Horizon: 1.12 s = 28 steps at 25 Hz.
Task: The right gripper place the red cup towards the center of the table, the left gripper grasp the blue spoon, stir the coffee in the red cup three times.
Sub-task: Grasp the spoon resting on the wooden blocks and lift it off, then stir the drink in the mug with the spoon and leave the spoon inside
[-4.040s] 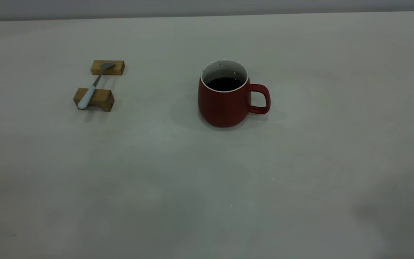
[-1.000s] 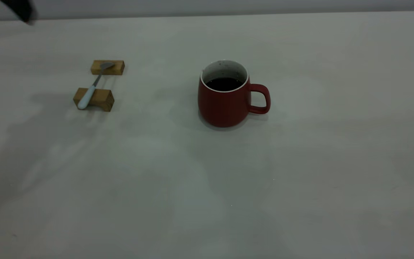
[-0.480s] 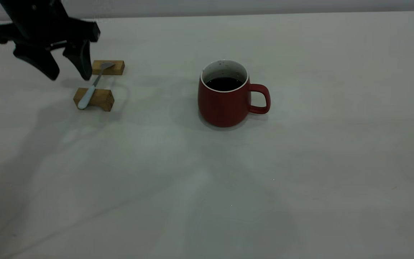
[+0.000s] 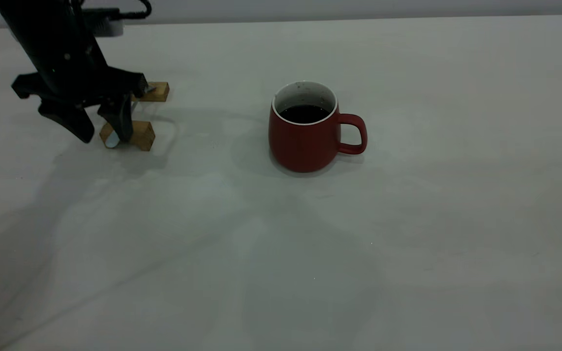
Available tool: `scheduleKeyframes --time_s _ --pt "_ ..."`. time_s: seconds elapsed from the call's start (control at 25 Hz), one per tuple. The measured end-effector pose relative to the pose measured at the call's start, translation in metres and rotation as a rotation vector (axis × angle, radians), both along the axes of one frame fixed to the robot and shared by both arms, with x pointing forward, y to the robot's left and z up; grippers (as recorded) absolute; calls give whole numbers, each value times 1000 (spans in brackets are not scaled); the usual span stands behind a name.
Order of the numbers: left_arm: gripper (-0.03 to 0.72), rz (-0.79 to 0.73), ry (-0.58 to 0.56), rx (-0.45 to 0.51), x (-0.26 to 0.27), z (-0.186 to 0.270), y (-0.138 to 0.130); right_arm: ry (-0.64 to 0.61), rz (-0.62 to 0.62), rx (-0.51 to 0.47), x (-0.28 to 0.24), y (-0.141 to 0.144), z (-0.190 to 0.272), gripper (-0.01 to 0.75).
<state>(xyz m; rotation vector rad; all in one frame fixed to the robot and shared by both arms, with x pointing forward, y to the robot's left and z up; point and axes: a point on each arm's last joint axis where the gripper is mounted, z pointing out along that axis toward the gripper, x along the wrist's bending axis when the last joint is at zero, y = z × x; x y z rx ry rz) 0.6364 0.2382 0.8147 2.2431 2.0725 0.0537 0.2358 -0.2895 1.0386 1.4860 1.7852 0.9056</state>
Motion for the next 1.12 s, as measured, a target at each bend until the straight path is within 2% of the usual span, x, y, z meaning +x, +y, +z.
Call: scheduleKeyframes --time_s 0.32,0.4,0.56,0.8,0.96,1.04,1.12 --pt "439 2 -20 -1 2 -17 0 0 0 0 0 0 0 591" --pt "373 2 -37 -3 4 -17 0 0 0 0 0 0 0 591" --pt "176 4 -45 -4 5 -17 0 0 0 0 0 0 0 591" --pt "177 95 17 -16 3 -2 -1 0 0 0 0 0 0 591" --pt "177 320 37 -130 10 53 -11 -1 0 0 0 0 0 591" --pt "177 503 77 -234 11 80 -19 -1 0 0 0 0 0 591" --pt "177 714 184 -372 6 101 -31 -1 0 0 0 0 0 591"
